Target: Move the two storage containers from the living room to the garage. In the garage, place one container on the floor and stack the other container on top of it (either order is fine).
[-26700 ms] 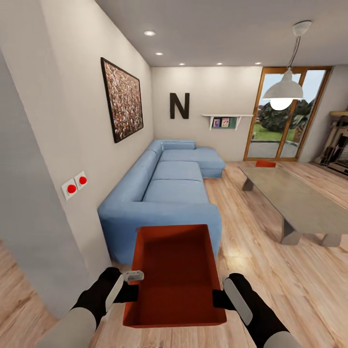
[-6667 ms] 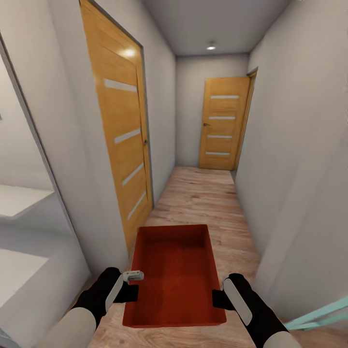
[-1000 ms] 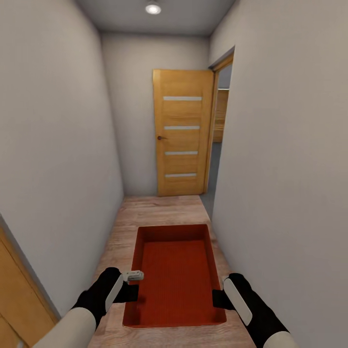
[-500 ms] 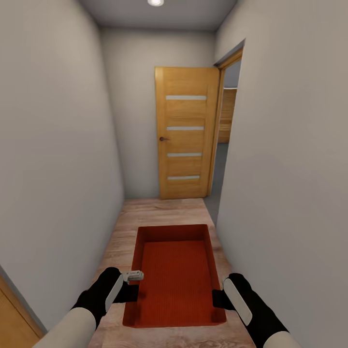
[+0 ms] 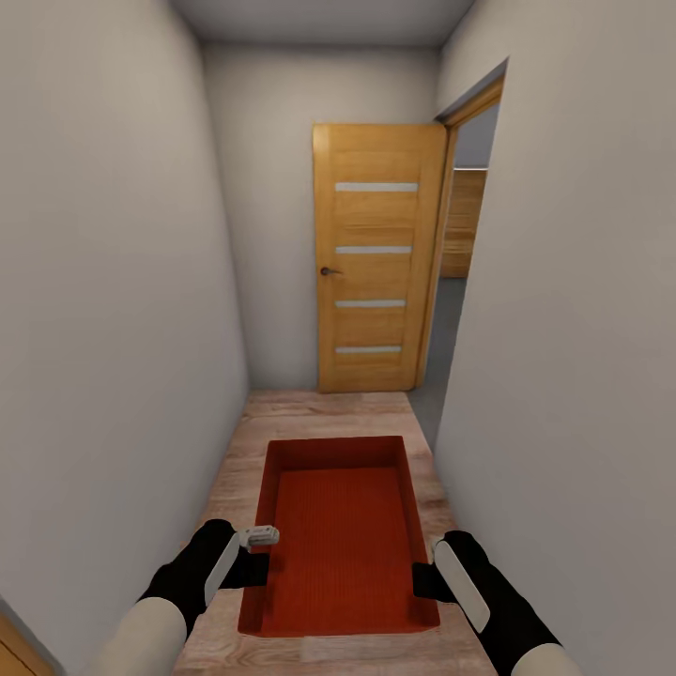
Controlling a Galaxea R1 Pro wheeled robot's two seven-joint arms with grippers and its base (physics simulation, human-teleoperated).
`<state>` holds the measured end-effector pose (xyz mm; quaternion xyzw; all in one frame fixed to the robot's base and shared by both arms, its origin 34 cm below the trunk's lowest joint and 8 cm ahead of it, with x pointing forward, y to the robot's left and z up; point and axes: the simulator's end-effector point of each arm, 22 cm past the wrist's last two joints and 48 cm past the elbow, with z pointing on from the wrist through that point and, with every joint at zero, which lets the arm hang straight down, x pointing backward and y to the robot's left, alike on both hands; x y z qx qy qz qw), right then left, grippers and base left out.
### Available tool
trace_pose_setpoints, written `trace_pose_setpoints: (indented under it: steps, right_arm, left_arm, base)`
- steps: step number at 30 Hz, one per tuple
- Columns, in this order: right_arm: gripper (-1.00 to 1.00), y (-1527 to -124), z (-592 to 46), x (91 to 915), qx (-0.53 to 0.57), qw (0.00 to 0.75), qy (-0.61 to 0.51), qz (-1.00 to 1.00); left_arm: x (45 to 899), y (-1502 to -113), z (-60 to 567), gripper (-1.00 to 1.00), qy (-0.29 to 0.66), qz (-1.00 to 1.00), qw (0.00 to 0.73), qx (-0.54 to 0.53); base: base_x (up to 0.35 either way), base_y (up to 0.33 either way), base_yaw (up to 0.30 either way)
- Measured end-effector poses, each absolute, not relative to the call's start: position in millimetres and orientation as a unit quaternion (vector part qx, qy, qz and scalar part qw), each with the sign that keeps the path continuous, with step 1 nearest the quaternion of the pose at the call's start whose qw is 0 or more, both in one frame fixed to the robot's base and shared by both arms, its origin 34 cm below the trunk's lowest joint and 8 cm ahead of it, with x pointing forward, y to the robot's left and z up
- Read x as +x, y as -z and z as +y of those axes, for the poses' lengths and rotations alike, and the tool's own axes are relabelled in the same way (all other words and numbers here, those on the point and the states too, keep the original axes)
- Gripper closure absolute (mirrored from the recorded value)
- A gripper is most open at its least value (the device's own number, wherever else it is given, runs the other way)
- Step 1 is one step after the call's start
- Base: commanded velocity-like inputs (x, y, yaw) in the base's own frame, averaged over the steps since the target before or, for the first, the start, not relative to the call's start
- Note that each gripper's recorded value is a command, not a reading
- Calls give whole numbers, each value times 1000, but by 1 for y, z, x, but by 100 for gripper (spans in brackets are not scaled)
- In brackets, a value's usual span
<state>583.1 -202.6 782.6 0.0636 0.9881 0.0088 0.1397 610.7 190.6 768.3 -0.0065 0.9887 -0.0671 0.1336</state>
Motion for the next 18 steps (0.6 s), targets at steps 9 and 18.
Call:
trace_pose_setpoints:
  steps: [9, 18]
  right_arm:
    - [100, -783, -203, 583, 64, 140, -9, 988]
    - [100, -783, -203, 583, 64, 140, -9, 988]
  left_arm:
    - [611, -768, 191, 100, 67, 989, 134, -6]
    - [611, -768, 191, 100, 67, 989, 134, -6]
  base:
    - [300, 0, 0]
    - [297, 0, 0]
